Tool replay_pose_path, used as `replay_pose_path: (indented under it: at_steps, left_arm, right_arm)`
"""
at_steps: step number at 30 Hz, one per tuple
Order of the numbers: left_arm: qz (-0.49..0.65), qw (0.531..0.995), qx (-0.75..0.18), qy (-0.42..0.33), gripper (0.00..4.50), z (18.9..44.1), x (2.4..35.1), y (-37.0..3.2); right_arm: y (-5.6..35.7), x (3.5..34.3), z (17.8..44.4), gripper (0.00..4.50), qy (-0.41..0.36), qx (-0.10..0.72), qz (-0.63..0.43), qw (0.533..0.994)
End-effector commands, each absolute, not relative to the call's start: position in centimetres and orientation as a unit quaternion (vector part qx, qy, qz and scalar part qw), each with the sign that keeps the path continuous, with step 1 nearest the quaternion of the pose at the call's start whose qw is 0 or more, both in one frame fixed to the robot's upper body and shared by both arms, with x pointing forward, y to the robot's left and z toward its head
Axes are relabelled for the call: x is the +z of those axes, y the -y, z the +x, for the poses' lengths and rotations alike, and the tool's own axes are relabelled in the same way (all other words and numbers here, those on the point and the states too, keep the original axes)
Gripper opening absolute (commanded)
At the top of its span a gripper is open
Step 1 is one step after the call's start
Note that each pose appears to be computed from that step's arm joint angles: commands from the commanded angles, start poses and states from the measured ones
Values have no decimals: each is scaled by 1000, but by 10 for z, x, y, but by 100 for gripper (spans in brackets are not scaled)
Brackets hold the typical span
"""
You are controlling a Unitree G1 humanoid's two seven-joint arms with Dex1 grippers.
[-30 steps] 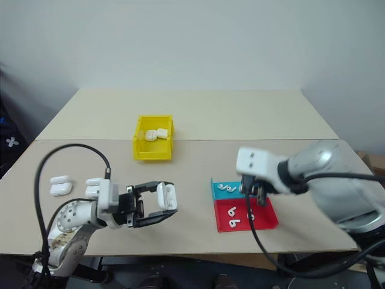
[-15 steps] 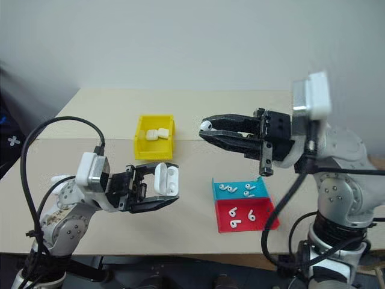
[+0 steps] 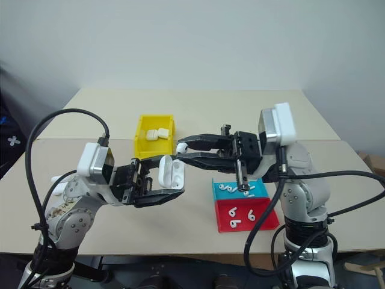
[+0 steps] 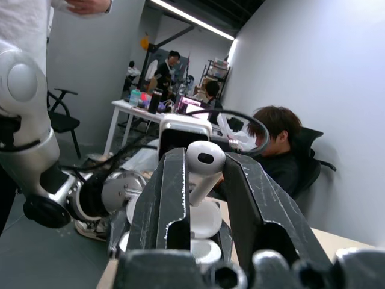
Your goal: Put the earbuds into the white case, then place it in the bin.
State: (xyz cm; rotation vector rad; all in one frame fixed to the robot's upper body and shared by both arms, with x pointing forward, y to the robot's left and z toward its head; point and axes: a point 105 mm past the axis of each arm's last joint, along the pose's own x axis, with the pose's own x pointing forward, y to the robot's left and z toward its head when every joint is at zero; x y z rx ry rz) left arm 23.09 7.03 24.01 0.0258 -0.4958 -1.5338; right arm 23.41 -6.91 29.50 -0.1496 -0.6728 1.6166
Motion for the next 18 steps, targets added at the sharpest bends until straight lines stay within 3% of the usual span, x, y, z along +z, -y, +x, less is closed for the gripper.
replay_pose_path:
  at_steps: [1,18]
  left_arm:
    - [18,678,-694,241,280,222,250,-69]
    - [19,679,-694,239,280,223,247,-65]
  right_arm:
    - [70,296,231,66,321,696,-95,635]
    - [64,278,236,66,332,681,-141,637]
